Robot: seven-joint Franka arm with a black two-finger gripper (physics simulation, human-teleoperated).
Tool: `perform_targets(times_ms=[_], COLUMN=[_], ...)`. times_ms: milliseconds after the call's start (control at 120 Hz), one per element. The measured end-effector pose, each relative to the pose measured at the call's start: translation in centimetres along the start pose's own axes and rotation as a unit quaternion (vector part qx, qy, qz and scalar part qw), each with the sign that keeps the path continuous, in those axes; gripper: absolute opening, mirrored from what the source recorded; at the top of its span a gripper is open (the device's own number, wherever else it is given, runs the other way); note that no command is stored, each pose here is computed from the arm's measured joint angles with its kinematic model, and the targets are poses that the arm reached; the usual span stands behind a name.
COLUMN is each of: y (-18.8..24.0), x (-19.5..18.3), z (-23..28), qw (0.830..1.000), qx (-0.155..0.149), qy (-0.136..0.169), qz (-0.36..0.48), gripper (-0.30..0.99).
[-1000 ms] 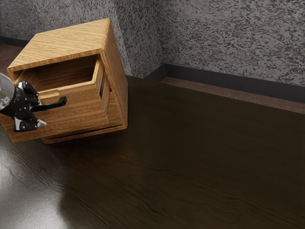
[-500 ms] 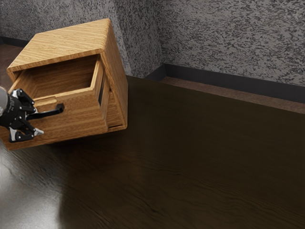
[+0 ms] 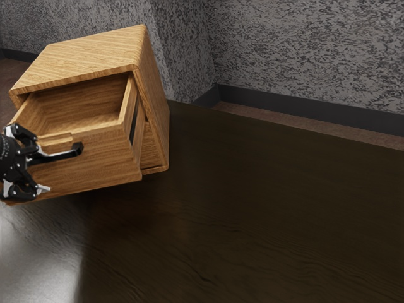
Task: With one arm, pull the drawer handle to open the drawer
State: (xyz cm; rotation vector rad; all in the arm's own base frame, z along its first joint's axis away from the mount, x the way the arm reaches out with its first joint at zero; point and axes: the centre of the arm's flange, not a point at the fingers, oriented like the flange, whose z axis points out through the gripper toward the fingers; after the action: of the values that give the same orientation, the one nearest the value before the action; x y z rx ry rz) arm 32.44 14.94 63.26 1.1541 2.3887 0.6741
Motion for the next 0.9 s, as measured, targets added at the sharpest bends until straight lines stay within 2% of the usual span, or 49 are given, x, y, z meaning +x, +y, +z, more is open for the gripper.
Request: perform_targets(times_ms=[125,258,308,375,417,450,550,717,775,900], y=[-0.2,0.9,2.3,6.3,6.1,4.9,0.3,-3.8,-4.8,-3.8], x=[-0.4,-3.0,-6.7,-16.1,-21.5,-24.6,-29.4,-30.3,-30.3,-28.8], z=[-1.0,-7.2,-11.5,-18.5,-20.2,-20.2,-17.7,-11.7,-10.0,-4.8], qw=[1.000,0.998,0.994,0.980,0.967,0.956,0.926,0.897,0.889,0.886], qx=[-0.005,-0.050,-0.066,-0.067,-0.039,-0.007,0.088,0.207,0.233,0.273], qy=[0.000,0.005,-0.018,-0.085,-0.119,-0.136,-0.146,-0.128,-0.125,-0.105], qz=[0.012,0.050,0.086,0.167,0.223,0.259,0.335,0.369,0.374,0.358], gripper=[0.57,0.63,0.64,0.65,0.66,0.67,0.68,0.69,0.69,0.69])
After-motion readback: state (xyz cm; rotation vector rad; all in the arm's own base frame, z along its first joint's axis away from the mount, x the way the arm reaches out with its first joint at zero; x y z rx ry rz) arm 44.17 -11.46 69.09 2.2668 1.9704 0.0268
